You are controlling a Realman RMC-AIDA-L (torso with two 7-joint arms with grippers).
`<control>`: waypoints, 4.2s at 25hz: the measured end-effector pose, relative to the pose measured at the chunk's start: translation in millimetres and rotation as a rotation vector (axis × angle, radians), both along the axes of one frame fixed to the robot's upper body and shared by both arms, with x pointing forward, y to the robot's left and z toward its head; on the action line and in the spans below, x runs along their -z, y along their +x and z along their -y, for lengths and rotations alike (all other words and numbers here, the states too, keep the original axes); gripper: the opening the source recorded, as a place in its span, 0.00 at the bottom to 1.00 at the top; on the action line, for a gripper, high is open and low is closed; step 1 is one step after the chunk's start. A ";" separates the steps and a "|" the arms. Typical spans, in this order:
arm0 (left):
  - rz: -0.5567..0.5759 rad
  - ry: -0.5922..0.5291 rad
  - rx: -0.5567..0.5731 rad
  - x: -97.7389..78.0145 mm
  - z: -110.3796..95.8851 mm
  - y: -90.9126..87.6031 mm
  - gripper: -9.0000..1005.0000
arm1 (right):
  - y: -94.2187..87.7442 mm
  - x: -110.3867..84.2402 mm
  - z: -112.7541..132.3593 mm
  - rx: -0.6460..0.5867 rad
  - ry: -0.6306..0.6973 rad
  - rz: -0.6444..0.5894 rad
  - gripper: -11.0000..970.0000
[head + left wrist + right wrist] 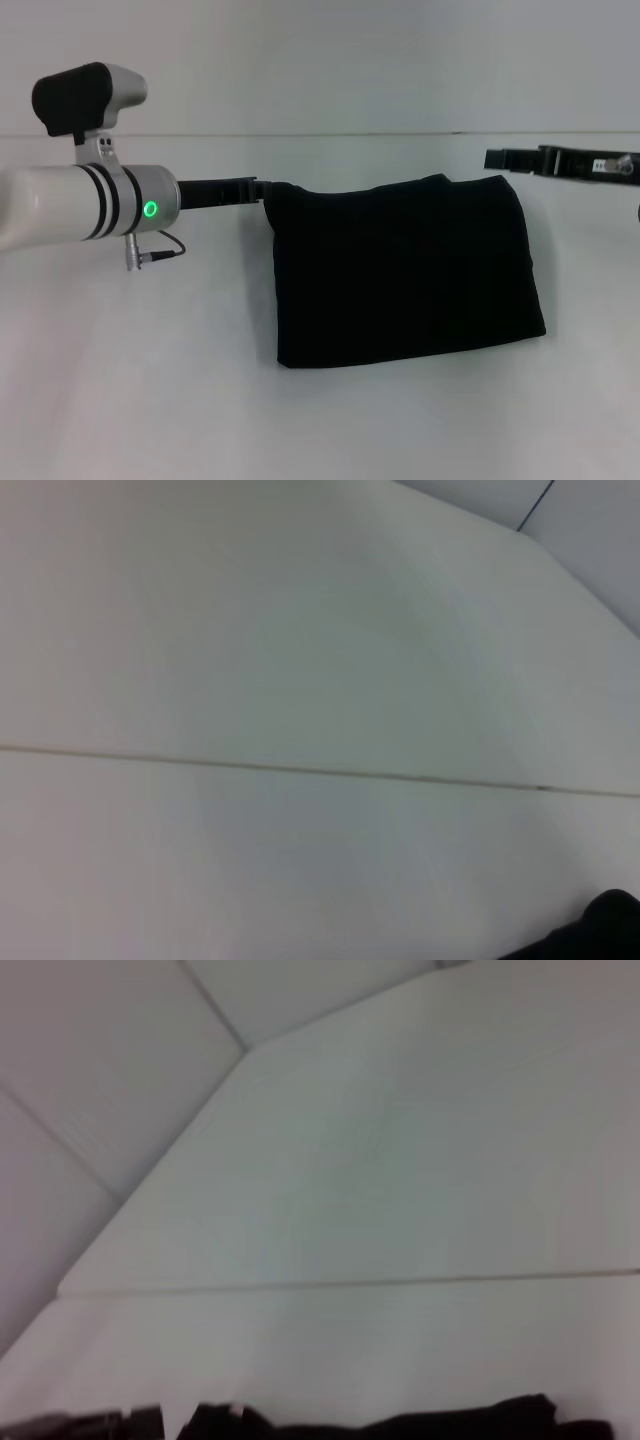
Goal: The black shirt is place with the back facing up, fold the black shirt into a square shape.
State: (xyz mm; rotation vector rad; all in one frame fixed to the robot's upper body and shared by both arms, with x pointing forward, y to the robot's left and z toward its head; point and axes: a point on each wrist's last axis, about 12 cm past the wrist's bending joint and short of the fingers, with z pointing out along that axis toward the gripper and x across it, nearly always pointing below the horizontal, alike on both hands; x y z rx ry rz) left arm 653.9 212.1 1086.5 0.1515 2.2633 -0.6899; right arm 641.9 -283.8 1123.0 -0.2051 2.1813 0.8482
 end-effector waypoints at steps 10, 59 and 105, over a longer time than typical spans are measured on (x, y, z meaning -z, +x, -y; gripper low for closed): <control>0.018 -0.002 -0.011 -5.4 -13.3 -0.3 0.37 | 1.8 25.3 -44.0 -0.178 -0.212 0.009 0.41; -0.012 -0.020 -0.032 -2.0 -19.2 -4.5 0.79 | 1.5 13.4 -57.7 -0.203 -0.304 0.125 0.07; -0.065 -0.015 0.065 0.7 23.4 -3.8 0.10 | 0.0 -0.5 -36.2 -0.196 -0.278 0.183 0.49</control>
